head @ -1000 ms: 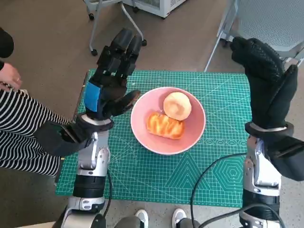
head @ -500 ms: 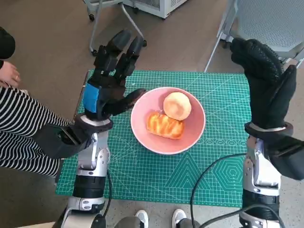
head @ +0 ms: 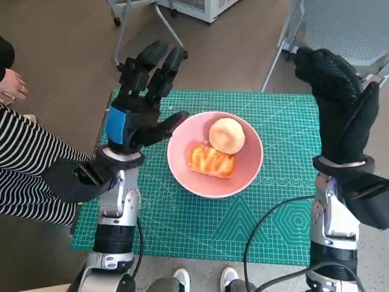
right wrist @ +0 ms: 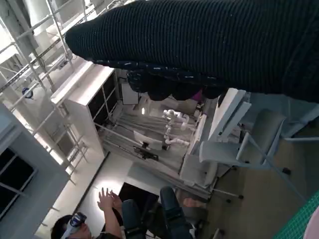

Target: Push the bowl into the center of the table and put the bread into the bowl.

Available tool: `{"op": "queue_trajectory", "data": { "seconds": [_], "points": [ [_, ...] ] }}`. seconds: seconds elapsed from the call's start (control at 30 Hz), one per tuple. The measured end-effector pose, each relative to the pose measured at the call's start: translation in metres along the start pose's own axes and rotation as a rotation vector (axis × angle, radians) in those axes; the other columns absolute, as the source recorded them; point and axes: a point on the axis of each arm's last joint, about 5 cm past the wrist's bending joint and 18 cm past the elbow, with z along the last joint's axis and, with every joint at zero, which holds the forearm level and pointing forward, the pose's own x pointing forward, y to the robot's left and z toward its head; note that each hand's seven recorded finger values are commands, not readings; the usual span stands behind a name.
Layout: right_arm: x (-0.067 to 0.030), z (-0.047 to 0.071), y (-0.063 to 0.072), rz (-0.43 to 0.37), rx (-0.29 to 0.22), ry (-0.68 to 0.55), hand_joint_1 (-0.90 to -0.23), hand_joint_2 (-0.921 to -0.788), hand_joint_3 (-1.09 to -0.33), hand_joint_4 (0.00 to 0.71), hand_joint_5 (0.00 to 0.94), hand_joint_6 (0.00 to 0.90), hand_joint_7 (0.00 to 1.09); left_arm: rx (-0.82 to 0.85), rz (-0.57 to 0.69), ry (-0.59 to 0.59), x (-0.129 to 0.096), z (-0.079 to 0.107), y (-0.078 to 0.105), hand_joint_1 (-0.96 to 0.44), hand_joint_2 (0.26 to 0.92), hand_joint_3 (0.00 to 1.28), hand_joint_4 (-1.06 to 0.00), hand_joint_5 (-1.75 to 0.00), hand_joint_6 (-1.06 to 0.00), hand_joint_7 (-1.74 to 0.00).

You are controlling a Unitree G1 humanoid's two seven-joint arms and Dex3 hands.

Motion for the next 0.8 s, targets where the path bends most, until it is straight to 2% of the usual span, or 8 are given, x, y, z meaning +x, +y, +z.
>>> {"op": "queue_trajectory", "data": {
  "seconds": [0.8],
  "points": [
    [-0.0006,0.0016,-0.0022,-0.014,0.019,-0.012,-0.694,-0.921,-0.670,0.212,0.000,0.148,0.52,0.004,-0.010,0.001,0.0007,0.0007,-0.0006,-0.04,0.919,0.25,-0.24,-0.02,0.00,-0.70]
  ]
}}
